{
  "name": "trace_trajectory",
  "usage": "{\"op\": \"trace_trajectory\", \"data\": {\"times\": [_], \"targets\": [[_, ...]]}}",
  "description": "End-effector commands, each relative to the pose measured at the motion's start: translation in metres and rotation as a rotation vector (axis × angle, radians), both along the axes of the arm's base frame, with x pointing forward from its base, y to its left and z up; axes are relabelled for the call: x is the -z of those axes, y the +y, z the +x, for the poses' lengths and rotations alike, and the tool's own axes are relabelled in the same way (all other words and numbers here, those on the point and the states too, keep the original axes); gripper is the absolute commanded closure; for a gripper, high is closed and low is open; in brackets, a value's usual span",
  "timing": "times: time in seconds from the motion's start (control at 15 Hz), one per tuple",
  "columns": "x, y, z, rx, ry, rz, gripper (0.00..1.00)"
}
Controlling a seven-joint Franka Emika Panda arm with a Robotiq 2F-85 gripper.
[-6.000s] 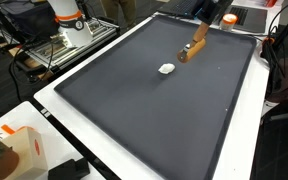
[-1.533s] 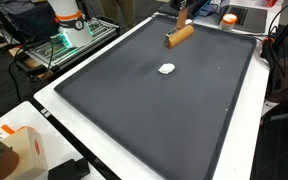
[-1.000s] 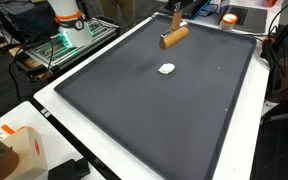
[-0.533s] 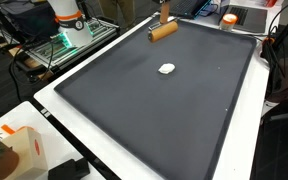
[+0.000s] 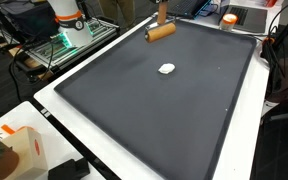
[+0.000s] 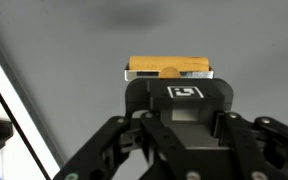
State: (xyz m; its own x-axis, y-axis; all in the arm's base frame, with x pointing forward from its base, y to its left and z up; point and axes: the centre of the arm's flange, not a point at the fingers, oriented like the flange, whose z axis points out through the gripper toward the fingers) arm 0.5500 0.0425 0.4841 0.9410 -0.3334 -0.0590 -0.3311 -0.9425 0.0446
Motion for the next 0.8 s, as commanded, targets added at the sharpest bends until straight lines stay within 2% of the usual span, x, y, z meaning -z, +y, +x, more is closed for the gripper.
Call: {"op": "trace_trajectory", "data": {"times": [0.0, 0.13, 0.4, 0.53, 0.6, 0.73], "targets": [[-0.003, -0.001, -0.008, 0.018, -0.088, -0.092, 0.78], [-0.002, -0.004, -0.005, -0.013, -0.134, -0.114, 0.78], [0.006, -0.013, -0.009, -0.059, -0.206, -0.096, 0.78], [0.01, -0.02, -0.009, -0.063, -0.225, -0.045, 0.78], [0.01, -0.009, 0.008, -0.048, -0.194, -0.075, 0.53], [0.013, -0.014, 0.006, -0.052, -0.202, -0.068, 0.53]]}}
